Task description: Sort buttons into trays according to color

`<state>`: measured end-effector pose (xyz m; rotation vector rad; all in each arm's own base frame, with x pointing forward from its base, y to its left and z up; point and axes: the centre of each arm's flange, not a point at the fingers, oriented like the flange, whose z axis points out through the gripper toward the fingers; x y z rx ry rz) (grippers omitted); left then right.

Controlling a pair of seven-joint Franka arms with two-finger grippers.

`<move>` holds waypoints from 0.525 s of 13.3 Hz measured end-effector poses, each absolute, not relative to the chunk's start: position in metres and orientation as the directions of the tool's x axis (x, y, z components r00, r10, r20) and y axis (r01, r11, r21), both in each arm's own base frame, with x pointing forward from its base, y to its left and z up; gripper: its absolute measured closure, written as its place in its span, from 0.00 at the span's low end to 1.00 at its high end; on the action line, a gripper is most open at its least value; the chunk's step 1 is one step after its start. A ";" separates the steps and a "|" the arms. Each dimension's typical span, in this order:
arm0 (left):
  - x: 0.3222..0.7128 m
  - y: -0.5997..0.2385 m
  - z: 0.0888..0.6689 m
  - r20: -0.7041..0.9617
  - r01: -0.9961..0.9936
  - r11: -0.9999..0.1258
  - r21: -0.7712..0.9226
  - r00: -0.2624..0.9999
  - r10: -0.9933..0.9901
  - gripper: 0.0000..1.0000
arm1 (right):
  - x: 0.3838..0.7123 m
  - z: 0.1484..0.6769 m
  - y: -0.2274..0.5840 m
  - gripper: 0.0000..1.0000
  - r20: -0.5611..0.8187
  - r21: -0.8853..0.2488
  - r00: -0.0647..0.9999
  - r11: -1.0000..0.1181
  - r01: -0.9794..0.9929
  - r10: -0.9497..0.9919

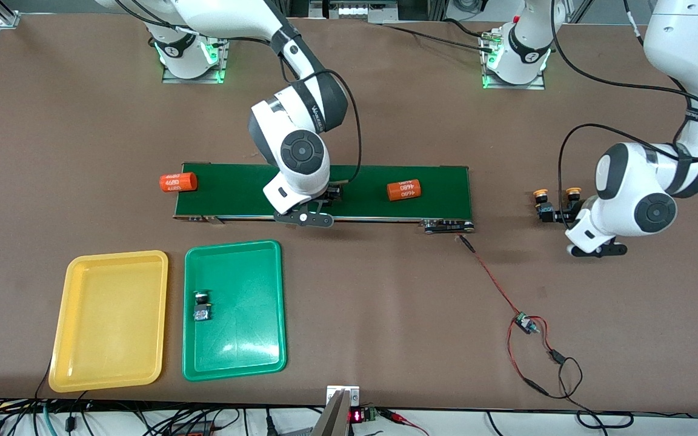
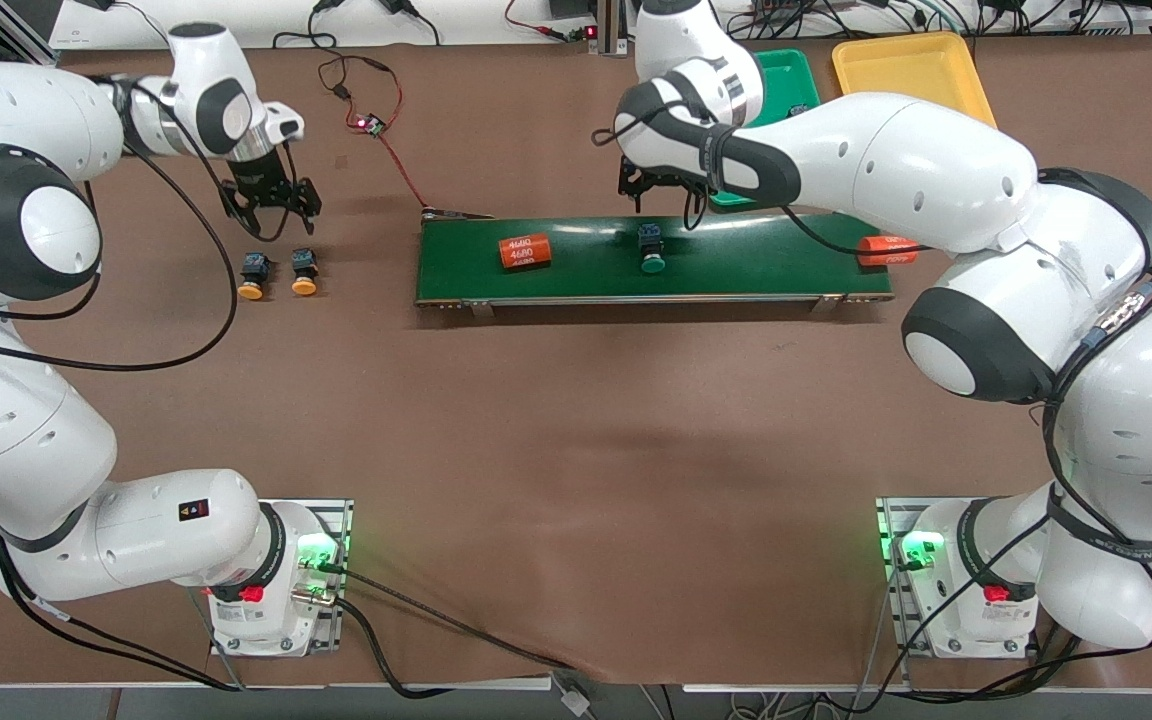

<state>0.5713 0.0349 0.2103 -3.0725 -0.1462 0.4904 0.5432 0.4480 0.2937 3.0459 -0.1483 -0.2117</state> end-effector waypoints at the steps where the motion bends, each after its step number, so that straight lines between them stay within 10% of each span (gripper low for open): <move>1: 0.563 0.033 0.201 -0.311 0.125 -0.992 -0.008 0.943 0.121 0.02 | 0.538 0.282 0.448 0.00 -0.115 0.080 0.988 -0.993 -0.091 -0.100; 7: 0.541 0.027 0.178 -0.338 0.170 -0.985 0.038 0.929 0.147 0.04 | 0.500 0.255 0.439 0.17 -0.097 0.064 0.992 -0.995 -0.079 -0.085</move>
